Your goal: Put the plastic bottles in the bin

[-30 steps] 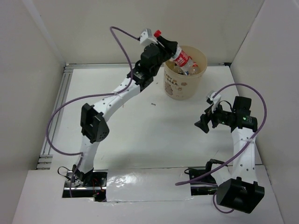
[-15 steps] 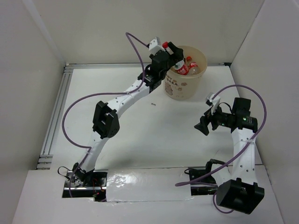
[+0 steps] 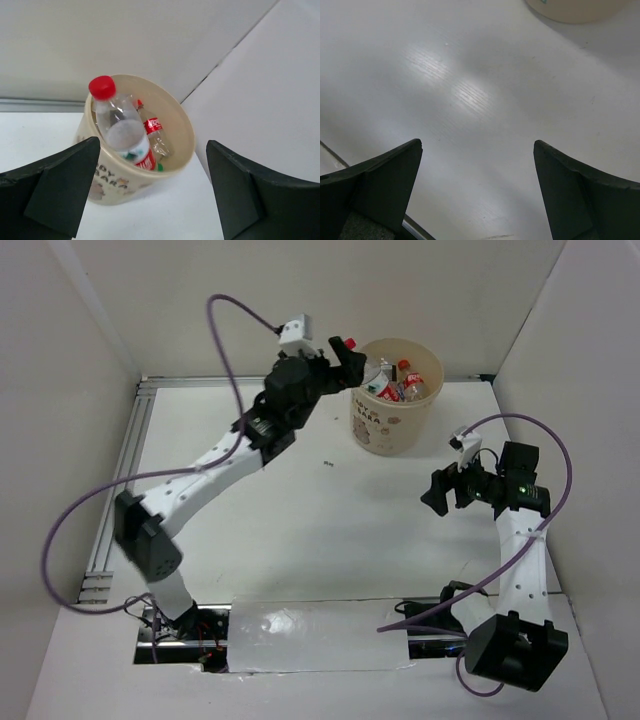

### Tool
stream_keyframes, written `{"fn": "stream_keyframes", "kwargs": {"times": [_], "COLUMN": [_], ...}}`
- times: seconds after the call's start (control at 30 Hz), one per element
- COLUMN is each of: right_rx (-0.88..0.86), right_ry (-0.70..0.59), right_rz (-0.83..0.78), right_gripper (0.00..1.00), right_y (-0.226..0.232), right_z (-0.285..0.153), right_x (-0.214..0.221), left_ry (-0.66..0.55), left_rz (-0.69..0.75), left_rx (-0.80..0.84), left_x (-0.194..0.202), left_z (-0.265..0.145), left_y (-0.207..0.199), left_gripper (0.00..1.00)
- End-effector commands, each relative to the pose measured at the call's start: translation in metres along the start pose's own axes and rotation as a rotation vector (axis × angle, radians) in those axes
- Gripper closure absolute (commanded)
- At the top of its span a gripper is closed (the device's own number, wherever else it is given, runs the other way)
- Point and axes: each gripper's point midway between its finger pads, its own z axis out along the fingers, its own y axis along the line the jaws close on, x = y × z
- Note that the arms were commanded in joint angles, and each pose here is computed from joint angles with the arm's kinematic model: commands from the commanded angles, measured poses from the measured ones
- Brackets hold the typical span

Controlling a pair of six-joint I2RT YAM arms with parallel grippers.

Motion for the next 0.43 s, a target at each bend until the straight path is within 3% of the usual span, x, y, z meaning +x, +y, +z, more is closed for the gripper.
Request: {"fn": "stream_keyframes", "kwargs": {"times": [0.0, 0.07, 0.13, 0.17, 0.2, 0.3, 0.4], "right_rx": [0.151, 0.204, 0.276, 0.298, 0.315, 0.366, 0.406], "right_ry": [-0.056, -0.070, -0.100, -0.118, -0.123, -0.151, -0.176], "right_rz": [0.033, 0.045, 0.059, 0.091, 0.106, 0.125, 0.154], "right_gripper": [0.01, 0.01, 0.01, 0.01, 0.01, 0.01, 0.00], "right_y": [-0.027, -0.033, -0.044, -0.045, -0.048, -0.054, -0.061], "right_z": [-0.009, -0.015, -0.023, -0.026, -0.027, -0.033, -0.035], "right_x": [-0.027, -0.034, -0.044, -0.047, -0.048, -0.057, -0.057], "left_ry": [-0.111, -0.123, 0.008, 0.004, 0.089, 0.251, 0.287], "left_rz": [0.065, 0.079, 0.129, 0.121, 0.138, 0.131, 0.102], "left_rx": [0.031, 0.057, 0.023, 0.063, 0.037, 0.033, 0.049], "left_x": [-0.062, -0.079, -0.031, -0.041, -0.004, 0.056, 0.075], "left_z": [-0.067, -0.113, -0.139, -0.166, -0.179, -0.219, -0.256], "left_y": [-0.003, 0.000, 0.035, 0.034, 0.058, 0.093, 0.104], "left_gripper": [0.00, 0.00, 0.00, 0.00, 0.00, 0.00, 0.00]}}
